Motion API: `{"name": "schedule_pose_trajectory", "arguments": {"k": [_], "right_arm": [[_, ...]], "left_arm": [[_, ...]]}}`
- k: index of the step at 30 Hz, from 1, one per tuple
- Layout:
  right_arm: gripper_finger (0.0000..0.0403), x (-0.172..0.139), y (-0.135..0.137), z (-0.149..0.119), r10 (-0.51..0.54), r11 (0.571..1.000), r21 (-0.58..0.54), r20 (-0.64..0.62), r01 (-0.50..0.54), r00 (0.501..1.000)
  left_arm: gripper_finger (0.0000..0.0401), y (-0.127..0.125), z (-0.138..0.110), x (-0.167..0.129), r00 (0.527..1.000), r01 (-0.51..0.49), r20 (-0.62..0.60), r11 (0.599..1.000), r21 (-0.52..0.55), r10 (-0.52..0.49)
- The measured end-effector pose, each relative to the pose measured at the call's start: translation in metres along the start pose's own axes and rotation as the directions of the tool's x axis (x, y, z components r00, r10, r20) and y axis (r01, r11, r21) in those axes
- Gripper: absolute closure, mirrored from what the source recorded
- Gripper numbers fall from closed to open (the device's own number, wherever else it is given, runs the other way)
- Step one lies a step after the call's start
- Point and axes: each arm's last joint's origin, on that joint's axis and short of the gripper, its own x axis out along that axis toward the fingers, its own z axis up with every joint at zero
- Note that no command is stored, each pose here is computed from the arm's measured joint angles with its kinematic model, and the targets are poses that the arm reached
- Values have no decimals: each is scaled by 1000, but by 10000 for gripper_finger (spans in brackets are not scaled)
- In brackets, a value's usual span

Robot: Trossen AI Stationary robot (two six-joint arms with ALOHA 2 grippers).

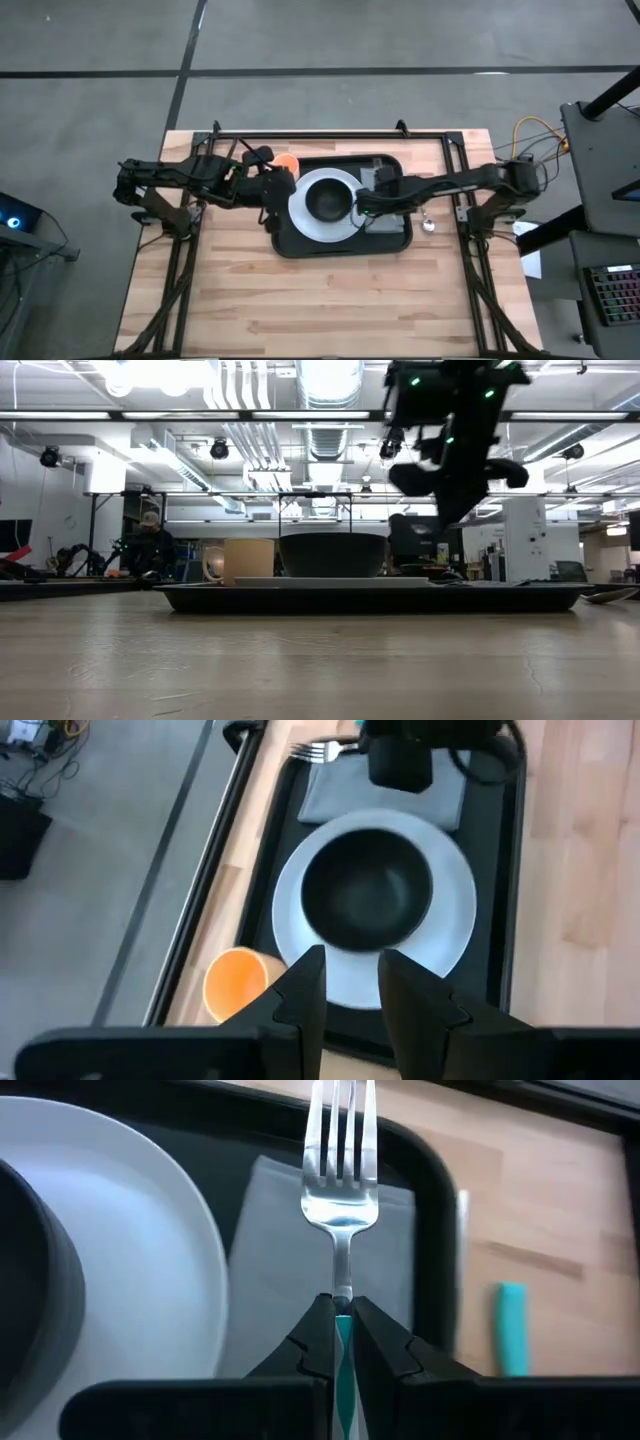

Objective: Set up tray
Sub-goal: Put the white fork on top of the gray napkin

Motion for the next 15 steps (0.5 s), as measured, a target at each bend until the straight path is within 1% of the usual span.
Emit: {"name": "schedule_pose_trajectory", "arguments": {"k": [2, 3, 5, 7, 10, 13, 15], "right_arm": [[392, 8, 14, -2, -7, 1000, -3, 2, 7, 1000], [392, 11, 19, -3, -14, 1000, -12, 0, 14, 1000], [392, 17, 25, -5, -37, 999, -31, -8, 36, 999], [392, 21, 25, -5, -44, 999, -16, -24, 43, 999], [392, 23, 26, -4, -19, 1000, 19, -18, 20, 1000], [392, 25, 25, -6, -3, 999, 39, -15, 4, 1000], [392, 29, 22, -8, -9, 999, 50, -20, 10, 1000]], "left_arm": [[325, 0, -3, 0, 1000, 5, -21, 1000, 29, -4], [325, 1, -5, -1, 999, 28, -29, 998, 48, -27], [325, 2, -12, -5, 994, 108, -42, 991, 73, -105], [325, 5, -22, -11, 983, 181, -27, 980, 87, -179], [325, 10, -45, -14, 965, 256, 30, 961, 108, -260], [325, 15, -74, -14, 933, 323, 130, 939, 114, -337], [325, 17, -94, -10, 907, 346, 198, 926, 149, -371]]}}
